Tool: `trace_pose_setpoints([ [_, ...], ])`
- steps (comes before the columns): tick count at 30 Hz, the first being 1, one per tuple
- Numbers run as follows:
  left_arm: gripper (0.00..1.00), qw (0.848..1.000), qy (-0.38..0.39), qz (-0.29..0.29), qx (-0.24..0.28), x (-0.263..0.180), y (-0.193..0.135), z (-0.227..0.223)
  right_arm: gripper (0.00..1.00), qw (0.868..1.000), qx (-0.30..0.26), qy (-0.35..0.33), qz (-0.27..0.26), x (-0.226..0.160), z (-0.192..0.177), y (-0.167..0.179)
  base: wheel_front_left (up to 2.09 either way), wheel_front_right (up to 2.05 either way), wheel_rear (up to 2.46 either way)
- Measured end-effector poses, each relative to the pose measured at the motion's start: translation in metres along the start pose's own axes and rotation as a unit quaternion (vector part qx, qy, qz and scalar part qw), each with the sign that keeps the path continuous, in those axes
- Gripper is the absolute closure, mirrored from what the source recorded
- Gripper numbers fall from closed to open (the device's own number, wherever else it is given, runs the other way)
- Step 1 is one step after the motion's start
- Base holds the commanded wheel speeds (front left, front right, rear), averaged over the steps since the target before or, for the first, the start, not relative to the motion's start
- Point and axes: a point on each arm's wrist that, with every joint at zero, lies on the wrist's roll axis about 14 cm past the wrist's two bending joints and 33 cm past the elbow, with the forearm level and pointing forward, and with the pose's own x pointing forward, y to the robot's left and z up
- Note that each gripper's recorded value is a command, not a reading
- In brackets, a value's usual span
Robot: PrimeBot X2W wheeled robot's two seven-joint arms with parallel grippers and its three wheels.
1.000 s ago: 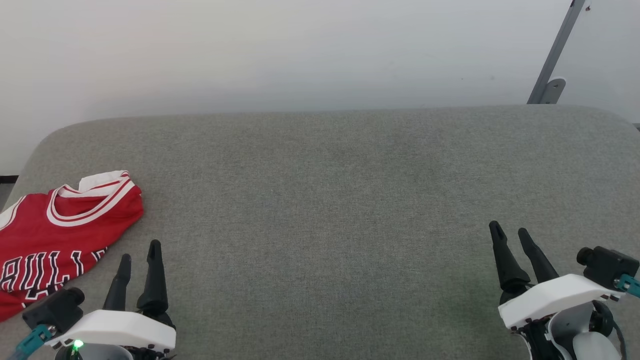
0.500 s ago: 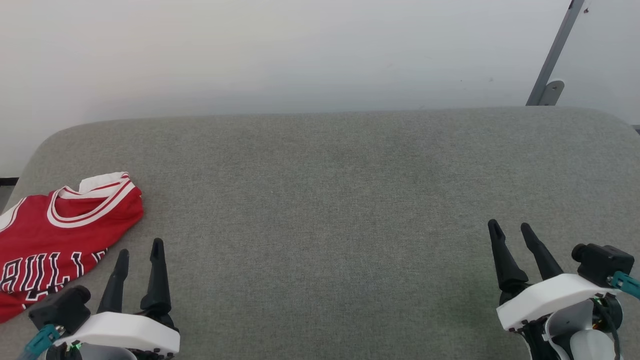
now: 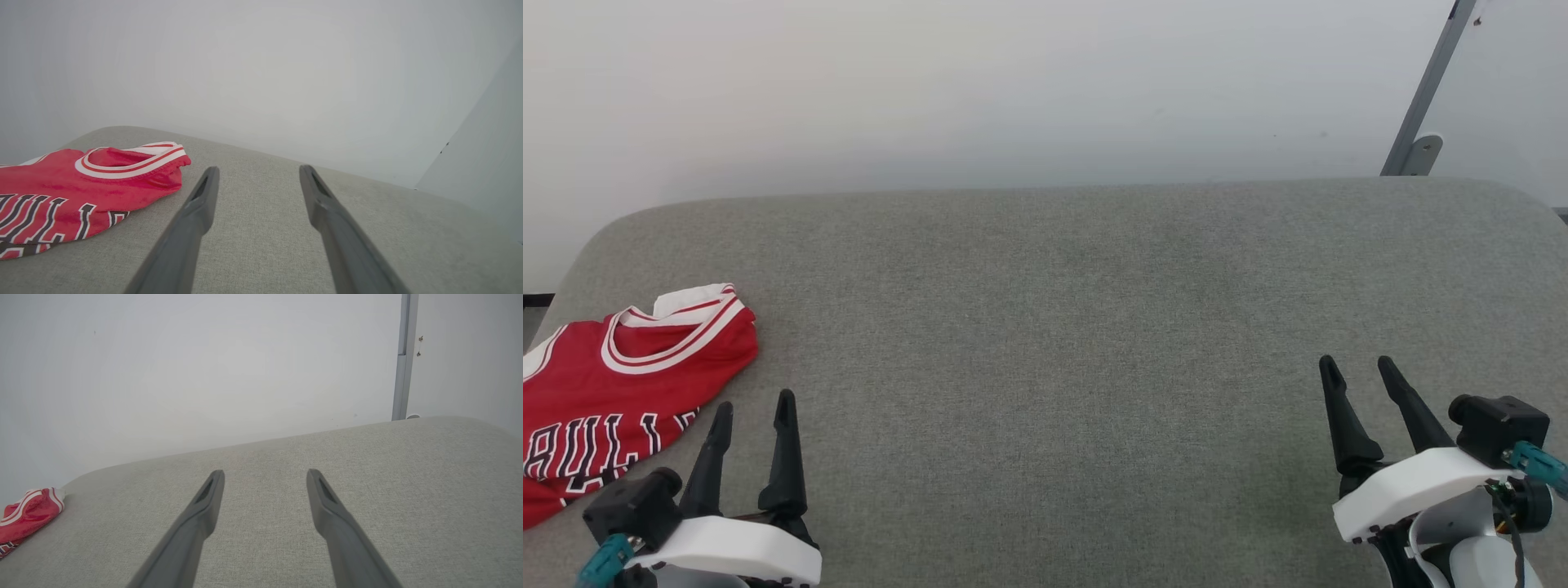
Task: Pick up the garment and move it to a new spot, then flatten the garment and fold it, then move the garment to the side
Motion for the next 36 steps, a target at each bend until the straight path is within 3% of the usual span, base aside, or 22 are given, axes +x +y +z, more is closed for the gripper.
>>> trace_pose_setpoints([
  [27, 0.0, 0.994, -0.024, -0.04, 0.103, -0.005, -0.008, 0.011, 0.0, 0.995, -0.1, -0.017, 0.02, -0.001, 0.01, 0.011, 0.0, 0.0, 0.0],
  [36, 0.0, 0.993, -0.041, 0.028, 0.103, -0.016, 0.031, 0.027, 0.0, 0.992, -0.099, -0.011, 0.081, 0.012, 0.004, 0.051, 0.0, 0.0, 0.0],
])
